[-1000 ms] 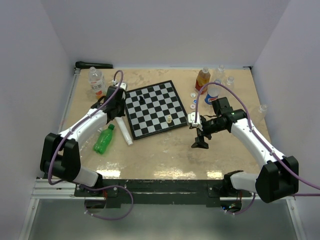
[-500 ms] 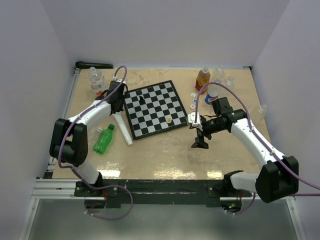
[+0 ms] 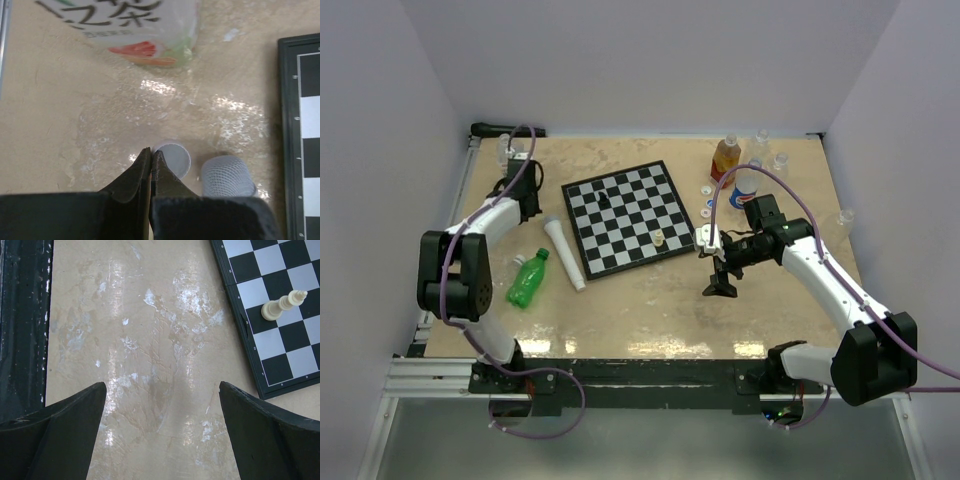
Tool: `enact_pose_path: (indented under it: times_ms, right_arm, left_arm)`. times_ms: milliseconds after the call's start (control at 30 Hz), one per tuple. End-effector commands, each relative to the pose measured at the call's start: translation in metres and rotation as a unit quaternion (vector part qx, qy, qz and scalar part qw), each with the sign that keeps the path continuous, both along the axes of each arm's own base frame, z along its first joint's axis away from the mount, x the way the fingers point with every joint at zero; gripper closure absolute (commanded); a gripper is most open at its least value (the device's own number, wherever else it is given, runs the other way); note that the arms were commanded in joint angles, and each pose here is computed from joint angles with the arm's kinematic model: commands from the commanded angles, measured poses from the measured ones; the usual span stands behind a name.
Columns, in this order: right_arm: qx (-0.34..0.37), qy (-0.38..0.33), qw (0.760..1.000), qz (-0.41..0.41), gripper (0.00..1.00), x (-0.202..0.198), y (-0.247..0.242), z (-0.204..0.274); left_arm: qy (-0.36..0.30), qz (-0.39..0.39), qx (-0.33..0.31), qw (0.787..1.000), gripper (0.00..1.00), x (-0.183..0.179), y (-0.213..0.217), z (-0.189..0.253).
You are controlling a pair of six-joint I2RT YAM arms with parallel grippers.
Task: Unscrew the bottle caps
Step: Place the bottle cap at the center of the board.
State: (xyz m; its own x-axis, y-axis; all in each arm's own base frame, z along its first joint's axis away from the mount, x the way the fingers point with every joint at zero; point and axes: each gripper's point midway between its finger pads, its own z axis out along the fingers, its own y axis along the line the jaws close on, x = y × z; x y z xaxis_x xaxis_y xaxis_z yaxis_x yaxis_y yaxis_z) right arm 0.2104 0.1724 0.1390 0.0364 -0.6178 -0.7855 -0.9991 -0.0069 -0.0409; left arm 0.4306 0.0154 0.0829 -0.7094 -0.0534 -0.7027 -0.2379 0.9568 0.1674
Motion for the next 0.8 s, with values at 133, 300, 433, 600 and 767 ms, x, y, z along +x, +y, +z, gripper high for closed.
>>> enact_pose_path:
  times_ms: [133,300,433,600,767]
  right_arm:
    - [0.003,-0.006,1.0,-0.002,0.02,0.001,0.0,0.002]
    - [0.003,-0.005,1.0,-0.002,0.02,0.001,0.0,0.002]
    - [0.003,-0.006,1.0,-0.002,0.02,0.001,0.0,0.002]
    - [0.002,-0.004,1.0,-0.003,0.02,0.001,-0.001,0.001]
    - [0.001,-0.006,1.0,-0.003,0.02,0.002,-0.001,0.001]
  left_arm:
    - [-0.037,0.055,-0.075,0.995,1.0,0.018,0.037,-0.006]
    - [-0.036,0.059,-0.079,0.994,0.87,0.026,0.045,-0.011]
    - [-0.028,0.066,-0.081,0.994,0.8,0.03,0.053,-0.019]
    - [-0.028,0.063,-0.077,0.995,0.67,0.031,0.056,-0.013]
    - [-0.041,0.061,-0.077,0.994,0.62,0.021,0.055,0.005]
